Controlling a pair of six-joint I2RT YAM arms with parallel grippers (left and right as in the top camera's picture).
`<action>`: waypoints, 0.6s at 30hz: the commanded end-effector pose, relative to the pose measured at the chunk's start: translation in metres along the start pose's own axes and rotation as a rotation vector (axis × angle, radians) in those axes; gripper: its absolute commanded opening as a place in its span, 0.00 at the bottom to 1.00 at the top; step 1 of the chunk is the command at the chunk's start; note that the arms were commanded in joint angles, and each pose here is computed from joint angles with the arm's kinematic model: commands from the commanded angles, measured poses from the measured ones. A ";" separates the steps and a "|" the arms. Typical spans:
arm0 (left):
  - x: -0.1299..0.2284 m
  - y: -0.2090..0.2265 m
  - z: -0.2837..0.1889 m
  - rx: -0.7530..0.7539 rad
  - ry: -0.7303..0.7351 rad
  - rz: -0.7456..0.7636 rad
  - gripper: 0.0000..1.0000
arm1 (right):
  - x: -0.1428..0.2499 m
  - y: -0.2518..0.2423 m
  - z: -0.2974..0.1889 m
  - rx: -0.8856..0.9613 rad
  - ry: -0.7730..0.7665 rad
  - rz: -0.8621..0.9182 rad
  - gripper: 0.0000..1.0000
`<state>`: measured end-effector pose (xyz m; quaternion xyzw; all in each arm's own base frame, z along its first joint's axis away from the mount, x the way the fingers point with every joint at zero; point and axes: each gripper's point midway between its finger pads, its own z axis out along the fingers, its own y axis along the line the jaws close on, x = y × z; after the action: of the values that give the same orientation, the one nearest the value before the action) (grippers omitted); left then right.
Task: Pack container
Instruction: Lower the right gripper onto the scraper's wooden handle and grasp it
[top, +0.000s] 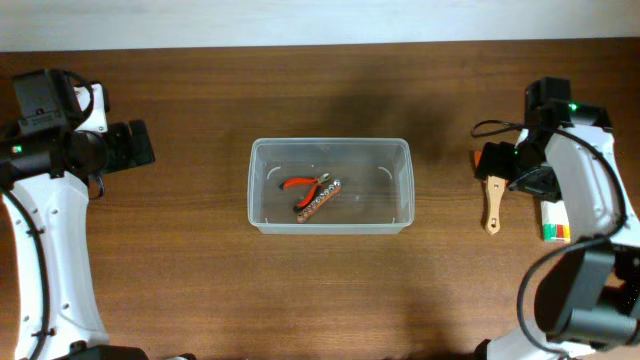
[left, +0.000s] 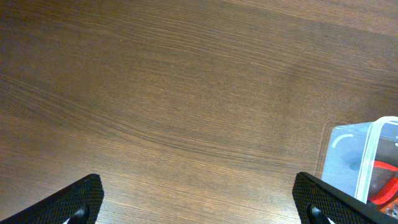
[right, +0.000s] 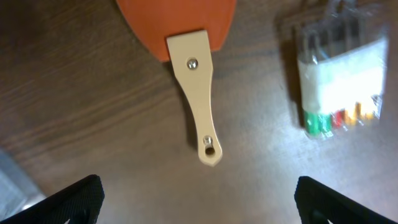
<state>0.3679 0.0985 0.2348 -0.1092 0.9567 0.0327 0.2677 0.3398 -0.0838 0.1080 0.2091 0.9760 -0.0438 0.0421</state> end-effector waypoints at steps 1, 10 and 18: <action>0.004 0.003 -0.001 -0.018 0.005 0.016 0.99 | -0.004 -0.004 0.018 0.025 0.021 -0.028 0.99; 0.004 0.003 -0.001 -0.017 0.004 0.015 0.99 | -0.016 -0.017 0.051 -0.007 -0.008 0.008 0.99; 0.003 0.002 -0.001 -0.015 0.003 0.018 0.99 | -0.005 -0.022 0.081 -0.047 -0.005 0.005 0.99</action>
<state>0.3673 0.0993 0.2346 -0.1097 0.9570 0.0360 0.2663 0.3475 -0.1199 0.0432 0.2255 0.9715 -0.0323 0.0658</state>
